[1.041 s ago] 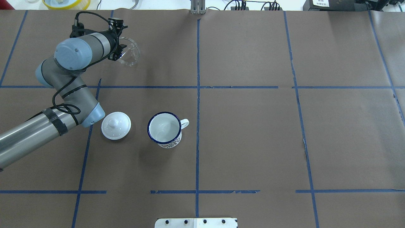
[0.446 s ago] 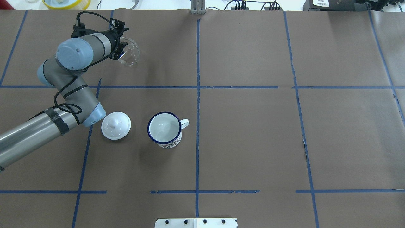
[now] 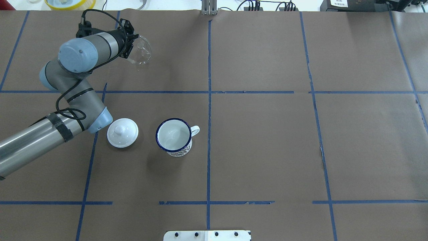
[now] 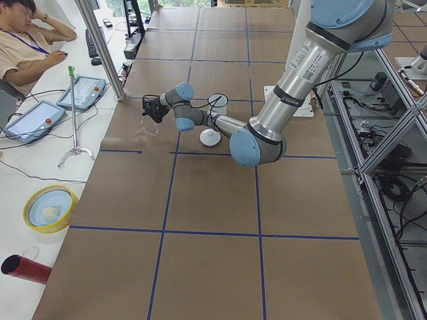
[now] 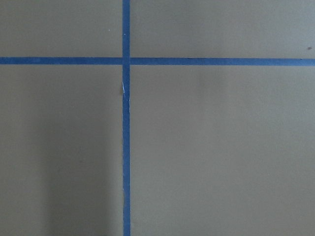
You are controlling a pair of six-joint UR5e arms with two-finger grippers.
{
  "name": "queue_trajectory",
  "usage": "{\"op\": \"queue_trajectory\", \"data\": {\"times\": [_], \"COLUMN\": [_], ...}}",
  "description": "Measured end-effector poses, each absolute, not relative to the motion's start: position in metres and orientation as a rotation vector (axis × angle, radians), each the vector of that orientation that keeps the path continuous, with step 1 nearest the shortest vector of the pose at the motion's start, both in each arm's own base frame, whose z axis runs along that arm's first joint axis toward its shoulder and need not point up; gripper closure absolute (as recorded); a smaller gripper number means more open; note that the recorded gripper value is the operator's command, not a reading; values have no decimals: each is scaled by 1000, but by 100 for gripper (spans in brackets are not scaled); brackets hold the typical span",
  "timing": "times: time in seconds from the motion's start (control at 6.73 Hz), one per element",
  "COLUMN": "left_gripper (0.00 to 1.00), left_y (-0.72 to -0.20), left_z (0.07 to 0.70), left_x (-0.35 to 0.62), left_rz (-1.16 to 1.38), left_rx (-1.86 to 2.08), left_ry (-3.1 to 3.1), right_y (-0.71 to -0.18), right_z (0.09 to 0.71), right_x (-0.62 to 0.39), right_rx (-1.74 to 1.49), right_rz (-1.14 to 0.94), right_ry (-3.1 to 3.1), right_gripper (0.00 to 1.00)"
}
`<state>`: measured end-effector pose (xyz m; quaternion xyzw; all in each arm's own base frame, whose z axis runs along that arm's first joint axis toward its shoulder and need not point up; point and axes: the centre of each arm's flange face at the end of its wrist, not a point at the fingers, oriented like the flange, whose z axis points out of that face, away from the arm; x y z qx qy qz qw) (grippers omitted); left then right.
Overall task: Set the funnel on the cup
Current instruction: 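Grasp the glass funnel's rim with the left gripper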
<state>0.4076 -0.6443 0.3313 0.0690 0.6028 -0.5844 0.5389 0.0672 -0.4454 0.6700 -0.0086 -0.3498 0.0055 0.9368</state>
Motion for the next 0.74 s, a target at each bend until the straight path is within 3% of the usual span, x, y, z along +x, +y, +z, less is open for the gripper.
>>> {"op": "queue_trajectory", "data": {"times": [0.15,0.3,0.45,0.74], "left_gripper": [96,41,25,16], "left_y": [-642,-640,-640,-648], "left_z": [316,312,314,313], "left_x": [398,394,394,405], "left_rz": [-1379,-1372,-1380,-1516], "left_rx": [173,179,177,88], "left_ry": [1465,1472,1456,1380], "right_y": [-445,-445,-445,-445], "right_z": [670,670,670,670], "right_x": [67,67,67,67], "right_rx": [-18,-18,-18,-18], "right_rz": [11,11,11,11], "right_ry": [-715,-715,-715,-715], "right_gripper": [0,0,0,0]}}
